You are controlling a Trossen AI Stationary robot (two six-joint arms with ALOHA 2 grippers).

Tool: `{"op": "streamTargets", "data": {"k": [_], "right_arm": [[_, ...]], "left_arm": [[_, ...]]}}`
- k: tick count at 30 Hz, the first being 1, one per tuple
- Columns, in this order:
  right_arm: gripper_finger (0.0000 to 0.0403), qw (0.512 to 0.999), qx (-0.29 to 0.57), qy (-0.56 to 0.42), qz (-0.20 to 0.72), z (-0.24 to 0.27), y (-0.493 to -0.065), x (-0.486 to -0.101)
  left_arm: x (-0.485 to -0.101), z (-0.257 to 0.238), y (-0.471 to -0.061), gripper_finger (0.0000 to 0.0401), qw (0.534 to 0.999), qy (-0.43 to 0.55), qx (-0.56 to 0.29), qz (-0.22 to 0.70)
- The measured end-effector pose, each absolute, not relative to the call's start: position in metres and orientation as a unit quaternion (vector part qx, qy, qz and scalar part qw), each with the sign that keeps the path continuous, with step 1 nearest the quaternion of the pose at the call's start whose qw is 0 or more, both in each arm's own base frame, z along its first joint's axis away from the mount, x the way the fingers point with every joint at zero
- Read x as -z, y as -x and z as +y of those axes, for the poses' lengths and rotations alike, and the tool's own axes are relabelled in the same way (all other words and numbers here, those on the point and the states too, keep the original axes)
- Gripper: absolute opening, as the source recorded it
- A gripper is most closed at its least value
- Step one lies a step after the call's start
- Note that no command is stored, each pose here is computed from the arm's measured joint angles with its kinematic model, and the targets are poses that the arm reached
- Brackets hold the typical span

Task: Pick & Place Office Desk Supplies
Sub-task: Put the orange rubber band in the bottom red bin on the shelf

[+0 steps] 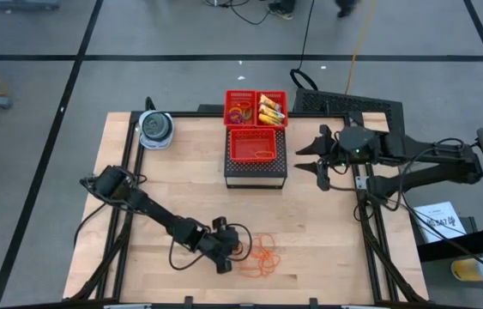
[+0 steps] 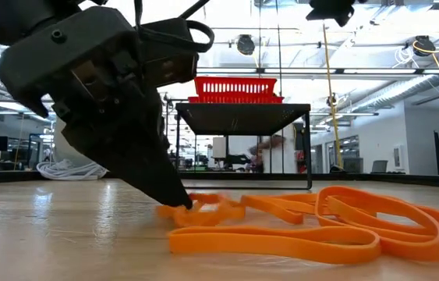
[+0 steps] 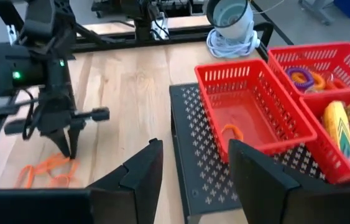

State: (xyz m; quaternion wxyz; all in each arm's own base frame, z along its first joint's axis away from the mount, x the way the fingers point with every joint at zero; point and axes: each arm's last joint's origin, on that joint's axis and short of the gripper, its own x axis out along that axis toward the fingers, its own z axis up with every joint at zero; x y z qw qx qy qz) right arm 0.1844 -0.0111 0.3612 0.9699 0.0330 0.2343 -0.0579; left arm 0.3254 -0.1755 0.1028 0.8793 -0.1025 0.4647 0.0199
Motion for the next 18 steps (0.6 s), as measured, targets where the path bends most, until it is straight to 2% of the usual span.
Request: {"op": "streamTargets", "data": {"k": [3, 8, 13, 18], "right_arm": [[0.017, 0.971, 0.057, -0.033, 0.229, -0.01, -0.178, -0.35], [0.0165, 0.98, 0.056, -0.033, 0.189, -0.01, -0.169, -0.321], [0.016, 0.99, 0.053, -0.029, 0.129, -0.01, -0.167, -0.282], [0.016, 0.996, 0.05, -0.023, 0.077, -0.01, -0.165, -0.25]], "left_arm": [[-0.115, -0.172, -0.322, 0.0009, 0.879, 0.091, -0.009, 0.469], [-0.143, -0.166, -0.313, 0.0019, 0.887, 0.05, -0.015, 0.458], [-0.157, -0.15, -0.301, 0.0013, 0.874, 0.005, -0.068, 0.481], [-0.174, -0.135, -0.299, 0.0007, 0.877, 0.009, -0.094, 0.472]]}}
